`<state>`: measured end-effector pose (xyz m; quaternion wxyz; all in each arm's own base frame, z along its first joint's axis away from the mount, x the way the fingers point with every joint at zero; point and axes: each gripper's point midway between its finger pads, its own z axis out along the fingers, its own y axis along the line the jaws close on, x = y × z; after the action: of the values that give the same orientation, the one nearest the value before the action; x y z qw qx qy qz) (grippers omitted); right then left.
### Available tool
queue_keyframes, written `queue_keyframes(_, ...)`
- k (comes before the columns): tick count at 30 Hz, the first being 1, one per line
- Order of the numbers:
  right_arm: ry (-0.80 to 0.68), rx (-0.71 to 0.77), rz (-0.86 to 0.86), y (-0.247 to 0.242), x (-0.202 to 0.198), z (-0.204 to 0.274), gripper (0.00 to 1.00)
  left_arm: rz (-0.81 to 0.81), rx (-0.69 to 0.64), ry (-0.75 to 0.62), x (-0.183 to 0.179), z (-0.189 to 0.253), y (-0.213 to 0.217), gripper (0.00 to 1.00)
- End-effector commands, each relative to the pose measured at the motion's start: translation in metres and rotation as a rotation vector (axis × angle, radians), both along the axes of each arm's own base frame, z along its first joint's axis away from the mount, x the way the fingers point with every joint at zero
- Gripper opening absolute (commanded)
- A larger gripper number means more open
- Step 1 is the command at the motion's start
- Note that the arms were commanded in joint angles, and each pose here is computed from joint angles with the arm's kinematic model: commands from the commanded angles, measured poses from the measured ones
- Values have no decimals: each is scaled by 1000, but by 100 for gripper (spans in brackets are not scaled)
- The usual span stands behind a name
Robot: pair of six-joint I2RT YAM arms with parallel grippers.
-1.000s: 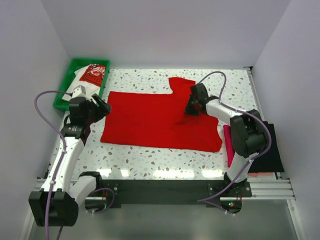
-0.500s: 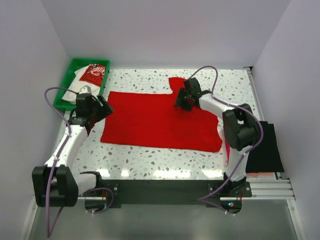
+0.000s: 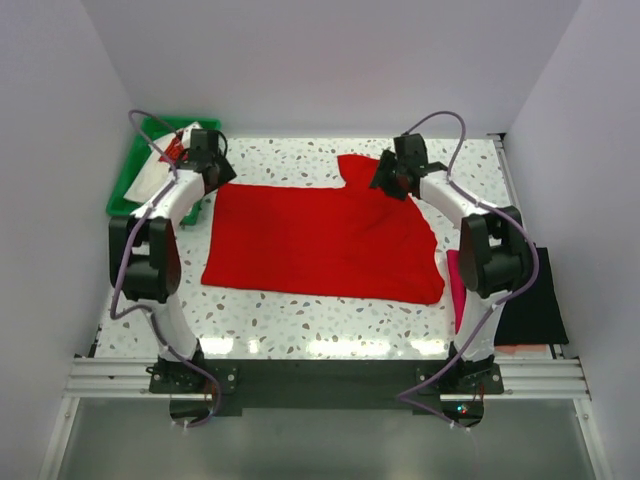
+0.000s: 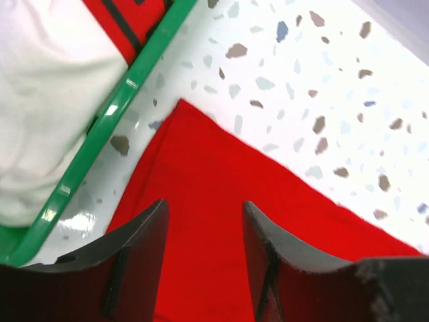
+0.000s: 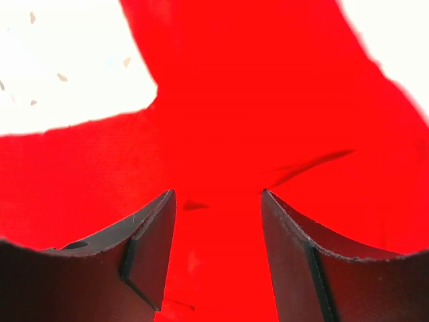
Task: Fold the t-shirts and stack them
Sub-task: Fold the tshirt
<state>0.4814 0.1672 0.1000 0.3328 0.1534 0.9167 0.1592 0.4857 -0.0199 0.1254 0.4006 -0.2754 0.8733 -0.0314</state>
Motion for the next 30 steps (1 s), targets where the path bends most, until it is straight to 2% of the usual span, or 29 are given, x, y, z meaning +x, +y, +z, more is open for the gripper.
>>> queue_keyframes(1, -96, 29, -11, -17, 17, 47, 57, 97, 92, 33, 22, -6, 20, 52)
queue_keyframes(2, -97, 26, -14, -22, 19, 47, 57, 100, 101, 76, 26, -26, 21, 50)
queue_keyframes(5, -104, 25, -31, -36, 25, 51, 57, 117, 123, 109, 42, -44, 24, 47)
queue_keyframes(7, -108, 35, -39, -44, 29, 52, 56, 133, 139, 93, 55, -43, 27, 47)
queue_keyframes(11, -113, 10, -48, -55, 31, 51, 56, 113, 165, 126, 72, -68, 28, 47)
queue_keyframes(30, -81, 9, -37, -57, 38, 28, 56, 107, 201, 90, 93, -74, 32, 45)
